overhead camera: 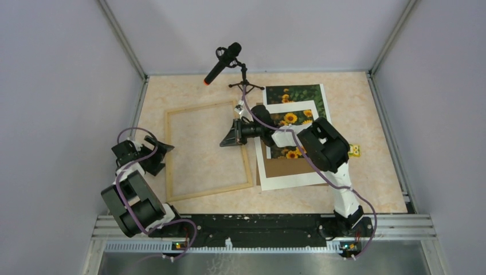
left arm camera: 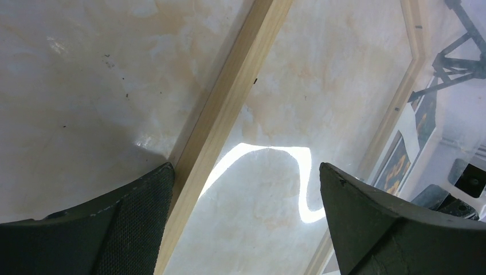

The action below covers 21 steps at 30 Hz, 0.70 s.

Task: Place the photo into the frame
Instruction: Place the photo frame item in the photo frame.

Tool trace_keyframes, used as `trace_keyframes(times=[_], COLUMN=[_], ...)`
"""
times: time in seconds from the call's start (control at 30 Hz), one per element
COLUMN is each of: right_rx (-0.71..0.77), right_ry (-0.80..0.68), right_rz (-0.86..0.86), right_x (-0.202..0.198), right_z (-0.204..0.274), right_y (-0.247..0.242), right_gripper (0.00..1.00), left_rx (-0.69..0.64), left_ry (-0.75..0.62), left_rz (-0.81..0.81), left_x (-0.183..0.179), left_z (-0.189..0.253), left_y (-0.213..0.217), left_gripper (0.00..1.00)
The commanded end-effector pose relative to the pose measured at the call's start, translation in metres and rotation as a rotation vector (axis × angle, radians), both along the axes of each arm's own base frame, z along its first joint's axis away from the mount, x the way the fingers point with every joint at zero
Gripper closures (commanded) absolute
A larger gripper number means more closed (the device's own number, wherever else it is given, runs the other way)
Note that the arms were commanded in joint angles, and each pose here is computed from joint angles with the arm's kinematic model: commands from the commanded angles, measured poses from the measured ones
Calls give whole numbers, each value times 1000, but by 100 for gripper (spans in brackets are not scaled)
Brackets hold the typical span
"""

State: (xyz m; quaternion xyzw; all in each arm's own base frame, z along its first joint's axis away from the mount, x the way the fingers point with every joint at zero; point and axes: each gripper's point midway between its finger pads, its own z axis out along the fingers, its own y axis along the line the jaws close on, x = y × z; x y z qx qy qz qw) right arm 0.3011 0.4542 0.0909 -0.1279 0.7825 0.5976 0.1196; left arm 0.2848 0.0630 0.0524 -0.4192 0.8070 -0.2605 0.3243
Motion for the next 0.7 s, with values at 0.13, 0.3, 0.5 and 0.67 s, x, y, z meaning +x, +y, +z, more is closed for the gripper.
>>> trace_keyframes(times=[0.13, 0.3, 0.5, 0.67], right_rx=[112, 116, 96, 104], right_ry=[-85, -71, -44, -39], right_rz=[42, 45, 42, 41], right_x=[-4, -1, 6, 8], right_z=[46, 49, 44, 48], right_y=[12, 15, 19, 20], right_gripper=[100, 100, 100, 100], left_rx=[0, -4, -9, -15], left_ry=[-43, -44, -47, -48], left_rz=[-28, -29, -32, -32], left_x=[5, 5, 4, 4], left_z=[10, 10, 9, 8], left_y=[-3, -3, -5, -6], left_gripper=[2, 2, 2, 2])
